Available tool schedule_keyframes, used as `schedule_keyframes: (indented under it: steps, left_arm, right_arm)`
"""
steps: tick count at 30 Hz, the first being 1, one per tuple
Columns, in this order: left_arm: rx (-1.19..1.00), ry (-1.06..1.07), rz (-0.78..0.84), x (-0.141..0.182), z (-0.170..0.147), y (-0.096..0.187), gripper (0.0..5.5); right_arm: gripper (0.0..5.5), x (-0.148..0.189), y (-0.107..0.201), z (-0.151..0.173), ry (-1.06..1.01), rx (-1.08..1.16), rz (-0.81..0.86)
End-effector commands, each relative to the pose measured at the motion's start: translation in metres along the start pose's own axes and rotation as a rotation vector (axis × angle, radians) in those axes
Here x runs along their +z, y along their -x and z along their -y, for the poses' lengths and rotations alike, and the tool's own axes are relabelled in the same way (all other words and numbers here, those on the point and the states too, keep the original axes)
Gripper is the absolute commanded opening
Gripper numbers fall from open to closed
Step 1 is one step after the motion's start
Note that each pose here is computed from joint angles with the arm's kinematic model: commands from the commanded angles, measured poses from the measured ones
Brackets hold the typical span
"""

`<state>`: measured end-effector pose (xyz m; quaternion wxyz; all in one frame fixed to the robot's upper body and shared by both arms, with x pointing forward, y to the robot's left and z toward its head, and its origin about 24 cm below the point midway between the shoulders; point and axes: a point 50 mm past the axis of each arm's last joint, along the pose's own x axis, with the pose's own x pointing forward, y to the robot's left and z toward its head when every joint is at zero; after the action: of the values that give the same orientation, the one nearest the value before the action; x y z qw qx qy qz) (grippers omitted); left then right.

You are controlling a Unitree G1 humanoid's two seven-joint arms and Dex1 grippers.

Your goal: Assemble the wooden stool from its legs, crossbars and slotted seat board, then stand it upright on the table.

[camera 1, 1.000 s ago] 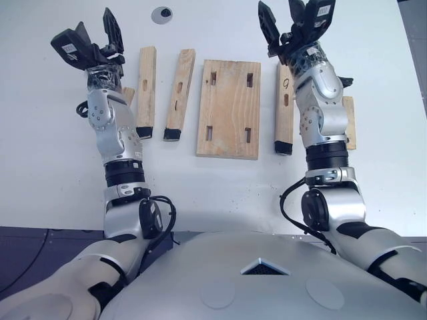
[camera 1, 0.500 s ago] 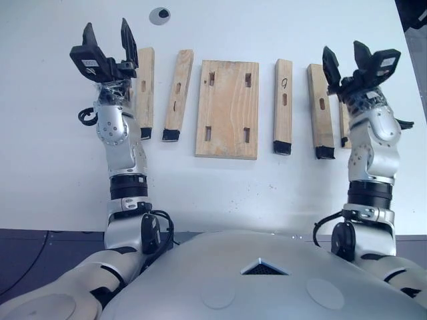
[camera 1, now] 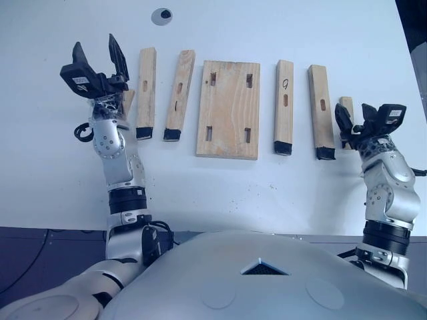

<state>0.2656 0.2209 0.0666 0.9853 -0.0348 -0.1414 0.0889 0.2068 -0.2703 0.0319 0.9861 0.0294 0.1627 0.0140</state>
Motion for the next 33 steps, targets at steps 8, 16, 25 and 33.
schedule_keyframes:
  steps: [8, 16, 25, 33]
  left_arm:
    - [0.030, 0.016, -0.021, -0.001, -0.004, 0.001, 3.51]
    - [0.034, 0.026, -0.024, -0.003, -0.003, 0.001, 3.51]
    - [-0.039, 0.103, -0.022, 0.004, 0.014, -0.017, 3.51]
    - [-0.511, 0.423, 0.002, 0.061, 0.096, -0.078, 3.51]
  right_arm:
    - [3.14, -0.017, 0.008, 0.011, 0.050, -0.077, -0.156]
    - [1.57, -0.030, 0.005, 0.013, 0.029, -0.066, -0.220]
    - [1.29, 0.025, -0.034, 0.010, 0.031, 0.013, 0.030]
    - [1.29, 0.171, -0.106, -0.094, 0.161, 0.469, 0.513]
